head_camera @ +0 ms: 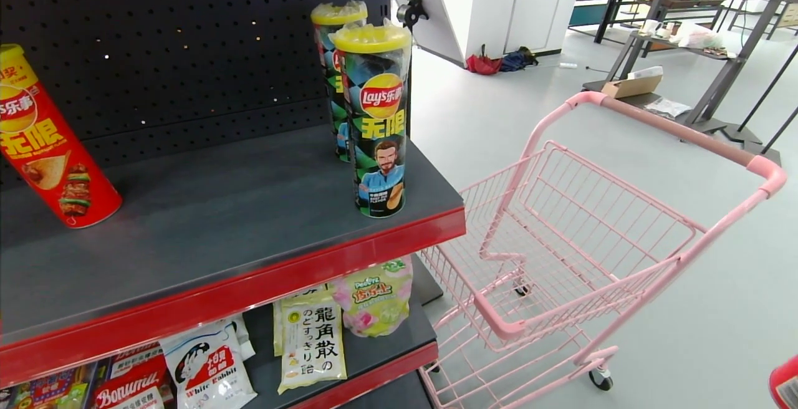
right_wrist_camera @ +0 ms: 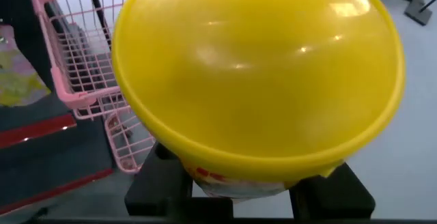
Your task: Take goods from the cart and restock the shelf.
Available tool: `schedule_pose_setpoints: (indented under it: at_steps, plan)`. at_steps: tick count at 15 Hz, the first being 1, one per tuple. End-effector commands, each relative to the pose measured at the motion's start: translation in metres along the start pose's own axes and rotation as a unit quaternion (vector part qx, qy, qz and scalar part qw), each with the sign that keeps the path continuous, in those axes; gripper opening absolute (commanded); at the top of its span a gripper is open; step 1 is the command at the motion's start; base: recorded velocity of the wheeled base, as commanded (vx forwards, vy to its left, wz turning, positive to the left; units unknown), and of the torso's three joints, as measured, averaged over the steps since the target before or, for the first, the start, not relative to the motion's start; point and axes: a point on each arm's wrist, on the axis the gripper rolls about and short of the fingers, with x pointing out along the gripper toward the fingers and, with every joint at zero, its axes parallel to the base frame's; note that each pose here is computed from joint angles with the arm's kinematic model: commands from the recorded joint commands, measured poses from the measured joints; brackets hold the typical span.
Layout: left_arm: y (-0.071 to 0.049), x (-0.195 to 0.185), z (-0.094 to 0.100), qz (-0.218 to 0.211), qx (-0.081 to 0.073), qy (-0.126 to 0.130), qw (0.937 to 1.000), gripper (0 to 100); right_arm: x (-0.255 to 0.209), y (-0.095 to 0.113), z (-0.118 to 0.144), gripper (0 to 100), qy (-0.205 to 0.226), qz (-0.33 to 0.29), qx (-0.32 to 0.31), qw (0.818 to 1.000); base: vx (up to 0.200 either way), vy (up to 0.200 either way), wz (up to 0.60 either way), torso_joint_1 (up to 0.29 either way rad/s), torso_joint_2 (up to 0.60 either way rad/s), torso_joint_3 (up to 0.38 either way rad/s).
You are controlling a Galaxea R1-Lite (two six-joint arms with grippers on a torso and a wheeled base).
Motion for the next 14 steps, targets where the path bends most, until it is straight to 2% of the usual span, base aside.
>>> schedule_pose_setpoints:
  at_steps: [1,7,14]
  plan:
    - [0.000,0.000,0.000,0.000,0.000,0.000,1.0000,100,-0.014,-0.002,-0.007,0,-0.031,-0.012,0.005,0.999,0.000,0.000,0.00,0.149,-0.41,-0.242]
    - [0.000,0.000,0.000,0.000,0.000,0.000,1.0000,100,-0.009,-0.001,-0.005,0,-0.022,-0.005,0.000,1.000,0.000,0.000,0.00,0.204,-0.54,-0.336]
    - [0.000,0.000,0.000,0.000,0.000,0.000,1.0000,100,-0.002,-0.001,0.005,0,-0.015,0.003,-0.002,1.000,0.000,0.000,0.00,0.164,-0.40,-0.235]
